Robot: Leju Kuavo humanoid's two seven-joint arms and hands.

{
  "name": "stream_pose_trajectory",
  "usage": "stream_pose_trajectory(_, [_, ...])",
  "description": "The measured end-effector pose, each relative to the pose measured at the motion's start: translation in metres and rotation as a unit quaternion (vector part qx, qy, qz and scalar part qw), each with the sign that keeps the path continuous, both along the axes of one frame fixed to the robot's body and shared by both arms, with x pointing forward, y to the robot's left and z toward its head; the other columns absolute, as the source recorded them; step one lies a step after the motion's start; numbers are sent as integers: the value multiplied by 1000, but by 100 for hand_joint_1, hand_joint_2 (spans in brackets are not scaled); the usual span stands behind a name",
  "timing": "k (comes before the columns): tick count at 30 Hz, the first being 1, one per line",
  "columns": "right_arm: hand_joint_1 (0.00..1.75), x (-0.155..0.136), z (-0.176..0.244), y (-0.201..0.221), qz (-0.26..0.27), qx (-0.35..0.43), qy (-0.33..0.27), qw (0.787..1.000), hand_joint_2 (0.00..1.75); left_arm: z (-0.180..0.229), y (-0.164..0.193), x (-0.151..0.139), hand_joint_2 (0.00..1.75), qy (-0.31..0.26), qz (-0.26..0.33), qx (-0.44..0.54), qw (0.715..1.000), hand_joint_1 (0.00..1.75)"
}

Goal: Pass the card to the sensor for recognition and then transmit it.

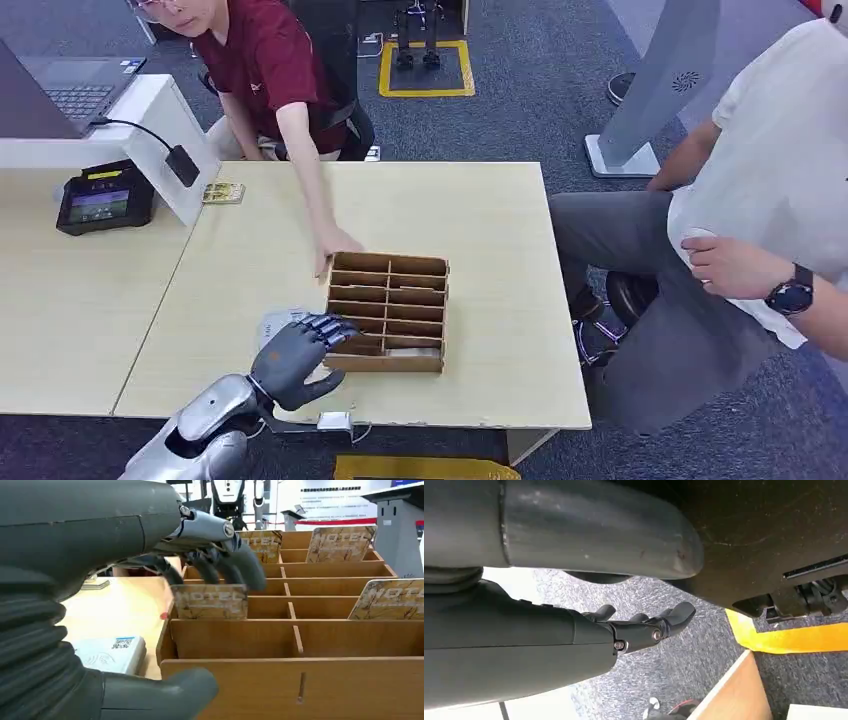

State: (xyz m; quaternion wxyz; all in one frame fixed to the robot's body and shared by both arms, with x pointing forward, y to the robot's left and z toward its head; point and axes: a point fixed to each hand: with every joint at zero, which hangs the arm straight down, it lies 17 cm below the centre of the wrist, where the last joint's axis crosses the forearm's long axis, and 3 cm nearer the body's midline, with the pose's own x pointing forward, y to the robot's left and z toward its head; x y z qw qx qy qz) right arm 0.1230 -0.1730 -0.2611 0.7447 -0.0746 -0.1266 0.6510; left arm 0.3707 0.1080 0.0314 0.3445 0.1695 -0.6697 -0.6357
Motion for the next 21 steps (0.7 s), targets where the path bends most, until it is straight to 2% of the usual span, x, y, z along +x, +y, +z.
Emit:
stream_pose_trajectory(4, [0,1,0,0,1,0,-1,1000,0,-1,1,1,175,-2,3,-2,1000,161])
stream_pose_trajectory(8, [0,1,0,0,3,-1,-1,1000,0,-1,0,1,175,0,5,-4,1000,175])
stream_pose_trajectory(21, [0,0,0,0,11,-2,2,1000,0,-5,-1,-2,175,12,3,-17,1000,175])
